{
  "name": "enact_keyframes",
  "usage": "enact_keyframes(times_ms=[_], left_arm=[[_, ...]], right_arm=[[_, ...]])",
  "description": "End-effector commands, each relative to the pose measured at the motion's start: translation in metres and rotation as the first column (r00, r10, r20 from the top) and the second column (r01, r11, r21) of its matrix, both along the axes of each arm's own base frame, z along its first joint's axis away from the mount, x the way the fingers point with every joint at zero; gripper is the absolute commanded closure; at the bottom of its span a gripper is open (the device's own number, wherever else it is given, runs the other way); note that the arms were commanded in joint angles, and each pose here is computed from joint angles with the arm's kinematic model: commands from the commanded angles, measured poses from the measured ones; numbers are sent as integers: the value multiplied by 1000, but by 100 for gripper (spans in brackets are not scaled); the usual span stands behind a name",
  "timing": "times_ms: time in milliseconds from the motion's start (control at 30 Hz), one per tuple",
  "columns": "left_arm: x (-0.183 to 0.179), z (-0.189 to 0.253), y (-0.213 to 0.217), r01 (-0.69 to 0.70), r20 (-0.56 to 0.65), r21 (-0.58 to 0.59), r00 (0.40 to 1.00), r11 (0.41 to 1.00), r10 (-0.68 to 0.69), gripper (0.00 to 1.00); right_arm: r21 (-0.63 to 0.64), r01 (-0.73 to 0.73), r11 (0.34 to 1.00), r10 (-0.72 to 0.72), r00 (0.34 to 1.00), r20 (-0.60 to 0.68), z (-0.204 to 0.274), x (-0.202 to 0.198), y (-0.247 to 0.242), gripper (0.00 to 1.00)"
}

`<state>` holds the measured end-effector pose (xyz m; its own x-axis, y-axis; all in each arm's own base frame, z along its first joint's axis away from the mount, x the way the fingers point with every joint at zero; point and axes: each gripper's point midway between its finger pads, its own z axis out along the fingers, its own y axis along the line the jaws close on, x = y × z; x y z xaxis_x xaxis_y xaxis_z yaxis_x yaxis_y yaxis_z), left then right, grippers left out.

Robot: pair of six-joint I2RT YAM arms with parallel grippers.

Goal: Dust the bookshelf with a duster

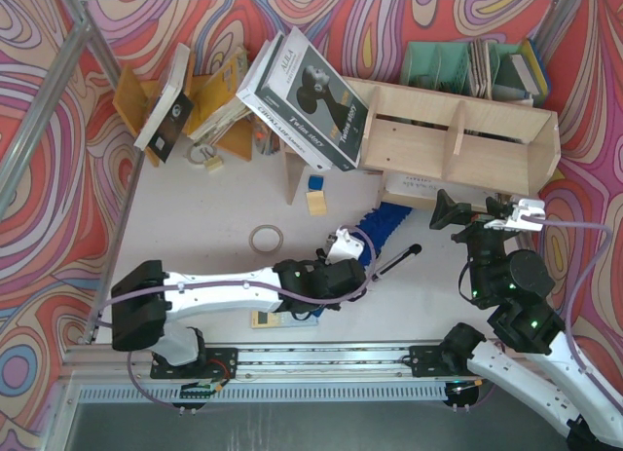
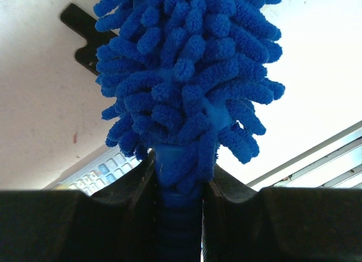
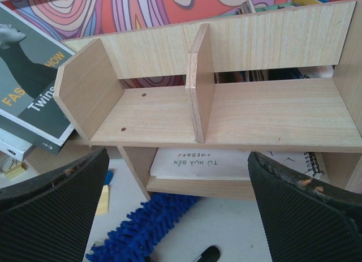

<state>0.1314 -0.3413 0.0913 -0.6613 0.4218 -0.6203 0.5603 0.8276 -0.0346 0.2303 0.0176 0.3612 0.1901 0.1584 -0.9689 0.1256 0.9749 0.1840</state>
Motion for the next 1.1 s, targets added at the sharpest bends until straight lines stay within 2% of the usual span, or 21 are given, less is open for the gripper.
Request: enact_keyframes(times_ms=[0,200,467,600,867,1067], left_arm=[[31,33,18,-136,131,-72,981,988,145,100],[29,17,29,-180,99,-42,978,983,183,100],[8,-20,23,-151,-30,35,988,988,152,100],[13,-13,25,-162,0,29,987,986,162,100],[30,27,46,-199,132,-29,971,980,201,100],[24,16,50,-207,94,-19,974,978,207,100]], right_arm=[[6,16,1000,-16,1000,16,3,-2,-4,1],[5,14,1000,-14,1000,17,3,-2,-4,1],[2,12,1000,-12,1000,15,3,-1,-3,1],[2,13,1000,-13,1000,15,3,-1,-3,1],[2,13,1000,-13,1000,14,3,0,-2,1],[4,13,1000,-13,1000,15,3,-1,-3,1]])
